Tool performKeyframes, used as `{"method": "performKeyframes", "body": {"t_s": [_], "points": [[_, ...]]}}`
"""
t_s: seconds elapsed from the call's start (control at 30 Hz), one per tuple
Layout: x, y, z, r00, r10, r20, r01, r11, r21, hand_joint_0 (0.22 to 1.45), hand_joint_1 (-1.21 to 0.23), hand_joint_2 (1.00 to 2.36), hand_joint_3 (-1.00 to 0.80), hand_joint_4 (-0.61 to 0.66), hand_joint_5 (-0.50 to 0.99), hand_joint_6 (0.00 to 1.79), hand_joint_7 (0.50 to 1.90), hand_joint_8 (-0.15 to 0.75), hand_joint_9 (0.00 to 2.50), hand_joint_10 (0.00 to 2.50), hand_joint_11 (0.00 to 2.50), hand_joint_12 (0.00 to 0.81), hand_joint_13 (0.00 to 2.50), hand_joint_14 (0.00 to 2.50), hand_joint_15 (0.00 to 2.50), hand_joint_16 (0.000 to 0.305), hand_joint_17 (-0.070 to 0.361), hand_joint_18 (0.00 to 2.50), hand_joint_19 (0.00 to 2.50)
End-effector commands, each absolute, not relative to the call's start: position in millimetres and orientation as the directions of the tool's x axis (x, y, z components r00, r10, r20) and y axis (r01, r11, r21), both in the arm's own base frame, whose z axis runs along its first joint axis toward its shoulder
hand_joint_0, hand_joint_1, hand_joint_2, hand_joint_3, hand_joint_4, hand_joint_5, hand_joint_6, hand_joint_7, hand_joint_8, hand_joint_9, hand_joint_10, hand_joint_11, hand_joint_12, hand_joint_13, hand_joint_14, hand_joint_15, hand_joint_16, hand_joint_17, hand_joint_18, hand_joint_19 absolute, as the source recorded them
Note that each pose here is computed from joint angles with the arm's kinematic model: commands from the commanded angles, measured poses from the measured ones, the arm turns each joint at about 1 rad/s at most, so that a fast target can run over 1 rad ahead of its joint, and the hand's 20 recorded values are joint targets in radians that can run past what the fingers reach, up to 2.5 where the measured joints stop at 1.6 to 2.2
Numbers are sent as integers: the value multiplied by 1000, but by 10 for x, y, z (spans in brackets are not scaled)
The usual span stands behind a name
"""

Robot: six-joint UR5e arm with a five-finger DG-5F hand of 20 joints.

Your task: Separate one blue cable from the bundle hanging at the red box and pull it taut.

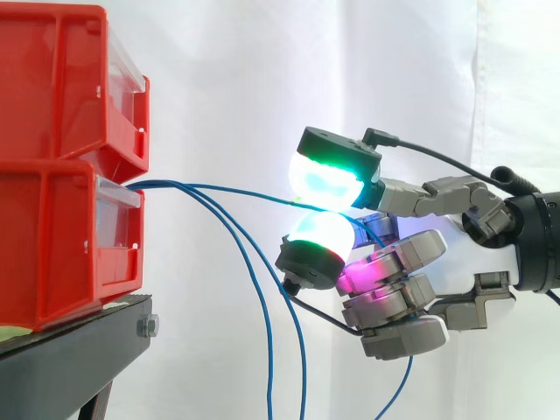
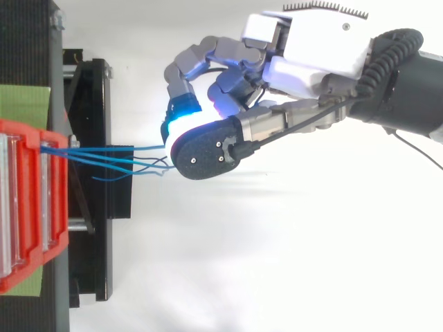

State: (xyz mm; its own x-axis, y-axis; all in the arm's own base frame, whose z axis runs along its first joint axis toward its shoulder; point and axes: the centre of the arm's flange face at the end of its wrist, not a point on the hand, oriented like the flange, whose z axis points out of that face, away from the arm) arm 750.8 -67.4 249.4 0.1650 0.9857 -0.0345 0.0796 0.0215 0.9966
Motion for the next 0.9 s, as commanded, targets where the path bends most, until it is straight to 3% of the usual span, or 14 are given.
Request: {"method": "performKeyframes", "body": {"t_s": [0.0,0.4,0.57,0.73,0.87], "points": [[7510,-674,2496,165,986,-36,78,23,997,683,-685,1015,-324,67,-212,950,1367,293,885,2500,871,320,747,1950,1711,32,72,1066,1717],[7551,-670,2532,167,986,-28,39,21,999,686,-709,1023,-186,25,-220,960,1429,292,832,2500,1064,325,743,1981,1731,32,72,1063,1723],[7548,-671,2525,167,986,-28,41,21,999,706,-716,1026,-82,132,-256,962,1365,295,695,2500,1237,330,650,2064,1683,33,75,971,1720],[7548,-671,2525,167,986,-27,41,20,999,722,-701,1023,-184,170,-276,963,1286,297,579,2500,1266,324,597,2052,1651,32,73,896,1689],[7553,-670,2520,167,986,-27,41,20,999,743,-707,1012,-366,178,-285,961,1236,304,517,2500,1300,319,580,2046,1641,32,72,880,1668]]}}
